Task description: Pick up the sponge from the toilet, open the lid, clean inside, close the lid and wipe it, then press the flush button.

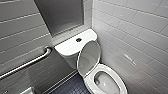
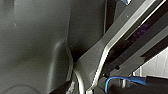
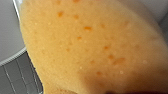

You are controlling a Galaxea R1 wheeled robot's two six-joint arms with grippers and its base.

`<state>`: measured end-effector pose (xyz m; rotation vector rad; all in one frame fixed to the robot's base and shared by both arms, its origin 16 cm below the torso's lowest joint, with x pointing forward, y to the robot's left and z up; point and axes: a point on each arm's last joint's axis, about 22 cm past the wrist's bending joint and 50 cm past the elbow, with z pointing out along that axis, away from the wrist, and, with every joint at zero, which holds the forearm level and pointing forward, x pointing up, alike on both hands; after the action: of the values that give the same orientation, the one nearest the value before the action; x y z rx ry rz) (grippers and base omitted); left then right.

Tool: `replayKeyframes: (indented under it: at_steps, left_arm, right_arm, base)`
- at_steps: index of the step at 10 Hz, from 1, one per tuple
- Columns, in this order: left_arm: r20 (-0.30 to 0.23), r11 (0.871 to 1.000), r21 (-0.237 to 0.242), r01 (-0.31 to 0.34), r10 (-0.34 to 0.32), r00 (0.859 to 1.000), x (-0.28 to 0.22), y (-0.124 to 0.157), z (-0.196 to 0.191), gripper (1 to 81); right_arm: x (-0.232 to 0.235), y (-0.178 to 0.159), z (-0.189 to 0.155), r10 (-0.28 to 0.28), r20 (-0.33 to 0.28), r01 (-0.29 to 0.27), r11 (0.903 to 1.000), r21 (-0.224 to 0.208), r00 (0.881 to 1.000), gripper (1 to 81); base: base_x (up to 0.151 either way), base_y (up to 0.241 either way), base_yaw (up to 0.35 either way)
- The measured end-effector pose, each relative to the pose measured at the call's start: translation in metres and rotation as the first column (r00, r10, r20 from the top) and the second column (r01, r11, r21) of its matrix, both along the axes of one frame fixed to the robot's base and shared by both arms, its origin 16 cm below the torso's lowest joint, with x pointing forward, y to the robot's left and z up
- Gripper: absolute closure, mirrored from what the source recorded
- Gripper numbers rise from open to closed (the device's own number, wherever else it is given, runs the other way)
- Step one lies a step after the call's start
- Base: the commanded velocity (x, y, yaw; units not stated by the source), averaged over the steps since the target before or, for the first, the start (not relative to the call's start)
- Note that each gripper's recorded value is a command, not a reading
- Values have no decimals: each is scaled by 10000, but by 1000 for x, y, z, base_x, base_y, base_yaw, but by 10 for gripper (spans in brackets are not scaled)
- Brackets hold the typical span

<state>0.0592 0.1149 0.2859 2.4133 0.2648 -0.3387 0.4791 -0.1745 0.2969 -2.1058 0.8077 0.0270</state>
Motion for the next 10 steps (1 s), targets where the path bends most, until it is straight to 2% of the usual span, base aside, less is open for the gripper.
replayKeyframes:
  at_steps: [2, 4, 8, 9, 10]
  left_arm:
    - [3, 10000, -69, -19, 19, 10000, 1, -5, 1, 10]
    - [-11, 10000, -57, -19, 19, 10000, -1, -4, 1, 10]
    - [-41, 10000, 10, 17, -17, 10000, -3, 4, 2, 10]
    - [-20, 10000, 3, 22, -22, 10000, 0, 7, 3, 10]
    - [98, 10000, -55, 10, -10, 10000, 9, 10, 4, 10]
  right_arm:
    - [-3, -42, 7, -413, 108, 416, 9986, -317, 9991, 811]
    - [-25, -67, 7, -854, 24, 854, 9953, -451, 9963, 811]
    - [-117, -95, -4, -1419, -916, 1346, 9875, -819, 9856, 811]
    - [-142, -108, -9, -1517, -1119, 1395, 9841, -1099, 9821, 811]
    - [-173, -128, -16, -1479, -1429, 1253, 9798, -1562, 9786, 811]
  base:
    - [0, 0, 0]
    - [0, 0, 0]
    - [0, 0, 0]
    - [0, 0, 0]
    - [0, 0, 0]
